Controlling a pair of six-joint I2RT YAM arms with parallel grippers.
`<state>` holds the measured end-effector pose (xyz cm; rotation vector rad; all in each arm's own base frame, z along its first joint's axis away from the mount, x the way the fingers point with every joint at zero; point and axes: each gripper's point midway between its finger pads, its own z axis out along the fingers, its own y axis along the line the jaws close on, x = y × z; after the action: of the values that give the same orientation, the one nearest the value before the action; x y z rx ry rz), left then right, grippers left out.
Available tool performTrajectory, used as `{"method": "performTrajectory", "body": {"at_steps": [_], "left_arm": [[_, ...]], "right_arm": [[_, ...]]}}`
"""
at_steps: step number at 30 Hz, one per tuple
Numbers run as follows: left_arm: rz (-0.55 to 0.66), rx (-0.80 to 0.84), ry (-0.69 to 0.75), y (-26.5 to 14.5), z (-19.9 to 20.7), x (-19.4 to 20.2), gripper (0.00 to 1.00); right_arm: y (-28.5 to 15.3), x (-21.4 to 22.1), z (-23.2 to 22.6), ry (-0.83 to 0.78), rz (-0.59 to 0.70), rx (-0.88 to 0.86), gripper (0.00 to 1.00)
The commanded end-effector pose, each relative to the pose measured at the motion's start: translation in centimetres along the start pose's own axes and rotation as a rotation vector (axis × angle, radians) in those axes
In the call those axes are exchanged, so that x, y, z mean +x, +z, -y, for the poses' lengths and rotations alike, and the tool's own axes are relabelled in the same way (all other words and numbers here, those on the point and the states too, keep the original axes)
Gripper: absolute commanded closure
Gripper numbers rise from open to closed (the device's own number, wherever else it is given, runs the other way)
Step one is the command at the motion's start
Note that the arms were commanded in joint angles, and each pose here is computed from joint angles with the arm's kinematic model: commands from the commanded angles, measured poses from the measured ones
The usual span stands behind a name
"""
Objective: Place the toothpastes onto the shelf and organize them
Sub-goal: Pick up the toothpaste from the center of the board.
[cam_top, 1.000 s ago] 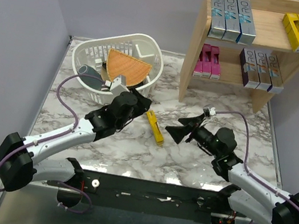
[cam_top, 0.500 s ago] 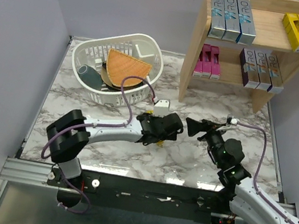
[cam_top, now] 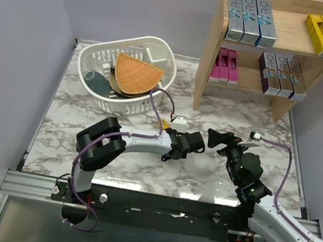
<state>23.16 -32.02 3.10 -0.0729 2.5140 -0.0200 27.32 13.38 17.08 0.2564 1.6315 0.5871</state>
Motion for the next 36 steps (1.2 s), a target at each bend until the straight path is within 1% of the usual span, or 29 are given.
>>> {"method": "performTrajectory", "body": {"at_steps": [1, 2, 3, 4, 6, 7, 9, 10, 12, 13, 14, 15, 16, 17, 18, 19, 20, 21, 22, 24, 25, 27, 28, 30, 31, 32, 34, 35, 36], "left_arm": [[0.051, -0.056, 0.001, 0.1, -1.2, -0.8, 0.4], [0.062, -0.043, -0.005, -0.4, -1.2, -1.2, 0.44], [0.066, -0.047, 0.008, -0.4, -1.7, -1.1, 0.52], [0.074, -0.037, 0.005, -0.6, -1.7, -1.3, 0.55], [0.079, -0.004, 0.016, -1.5, -1.8, -1.7, 0.59], [0.075, 0.003, 0.043, -1.5, -2.2, -1.5, 0.61], [0.068, 0.036, 0.067, -2.3, -2.5, -1.6, 0.63], [0.047, 0.059, 0.116, -2.6, -2.6, -1.3, 0.65], [0.042, 0.1, 0.131, -3.7, -2.9, -2.1, 0.65], [0.004, 0.134, 0.158, -4.0, -3.0, -1.5, 0.66], [-0.009, 0.152, 0.207, -4.4, -3.4, -1.5, 0.66], [-0.012, 0.189, 0.208, -5.3, -3.7, -2.4, 0.66], [-0.03, 0.21, 0.22, -5.6, -4.1, -2.5, 0.66], [-0.078, 0.27, 0.269, -6.3, -4.1, -1.9, 0.66], [-0.076, 0.313, 0.263, -7.3, -4.5, -2.7, 0.66], [-0.087, 0.33, 0.246, -7.4, -5.3, -3.5, 0.66], [-0.131, 0.395, 0.254, -8.1, -5.3, -3.3, 0.66], [-0.116, 0.434, 0.27, -9.0, -5.7, -4.1, 0.66], [-0.116, 0.453, 0.257, -9.2, -6.5, -5.2, 0.66], [-0.121, 0.53, 0.301, -10.7, -6.9, -5.7, 0.66], [-0.108, 0.55, 0.308, -11.4, -7.0, -6.5, 0.67], [-0.122, 0.573, 0.326, -12.3, -7.7, -6.9, 0.67], [-0.111, 0.589, 0.349, -12.8, -7.7, -7.4, 0.68], [-0.117, 0.605, 0.358, -13.5, -8.2, -7.6, 0.69], [-0.119, 0.638, 0.369, -14.0, -8.0, -7.6, 0.7], [-0.119, 0.653, 0.373, -14.4, -8.1, -7.6, 0.7], [-0.117, 0.695, 0.376, -15.4, -8.1, -7.6, 0.7], [-0.114, 0.706, 0.383, -15.7, -8.2, -7.6, 0.7], [-0.103, 0.727, 0.386, -16.3, -8.2, -7.7, 0.7]], "right_arm": [[0.1, -0.3, -0.2, -0.007, 0.016, -0.01, 0.0], [0.1, -0.4, -0.4, -0.01, 0.02, -0.019, 0.0], [0.2, -0.1, -0.5, -0.016, 0.01, -0.022, 0.0], [0.2, -0.1, -0.6, -0.017, 0.004, -0.031, 0.0], [0.3, 0.0, -0.9, -0.027, -0.002, -0.043, 0.0], [0.4, 0.2, -1.1, -0.033, -0.013, -0.053, 0.0], [0.5, 0.2, -1.7, -0.054, -0.015, -0.089, 0.0], [0.5, 0.6, -2.3, -0.067, -0.034, -0.122, 0.0], [0.6, 0.6, -3.1, -0.088, -0.036, -0.168, 0.0], [0.5, 0.9, -4.0, -0.099, -0.051, -0.218, 0.0], [0.6, 0.9, -4.6, -0.121, -0.047, -0.254, 0.0], [0.6, 1.0, -5.2, -0.129, -0.052, -0.284, 0.0], [0.3, 1.4, -6.2, -0.146, -0.073, -0.351, 0.0], [0.4, 1.6, -6.6, -0.172, -0.077, -0.376, 0.0], [0.3, 1.9, -7.2, -0.182, -0.093, -0.411, 0.0], [0.2, 2.0, -8.1, -0.186, -0.108, -0.454, 0.0], [0.2, 2.2, -8.4, -0.2, -0.116, -0.475, 0.0], [0.2, 2.8, -8.7, -0.208, -0.137, -0.498, 0.0], [-0.1, 3.2, -9.3, -0.217, -0.155, -0.543, 0.0], [-0.2, 3.4, -10.0, -0.243, -0.161, -0.59, 0.0], [-0.4, 3.6, -10.4, -0.249, -0.166, -0.616, 0.0], [-0.7, 3.8, -11.0, -0.281, -0.154, -0.672, 0.0], [-0.8, 4.4, -11.3, -0.293, -0.163, -0.691, 0.0], [-1.0, 4.7, -11.9, -0.358, -0.135, -0.738, 0.0], [-1.4, 5.6, -12.6, -0.386, -0.151, -0.774, 0.0], [-1.5, 6.2, -12.8, -0.465, -0.14, -0.803, 0.0], [-2.6, 7.4, -14.3, -0.558, -0.127, -0.878, 0.0], [-2.5, 8.0, -14.2, -0.635, -0.114, -0.882, 0.0], [-2.6, 8.4, -14.4, -0.668, -0.111, -0.888, 0.0]]}}
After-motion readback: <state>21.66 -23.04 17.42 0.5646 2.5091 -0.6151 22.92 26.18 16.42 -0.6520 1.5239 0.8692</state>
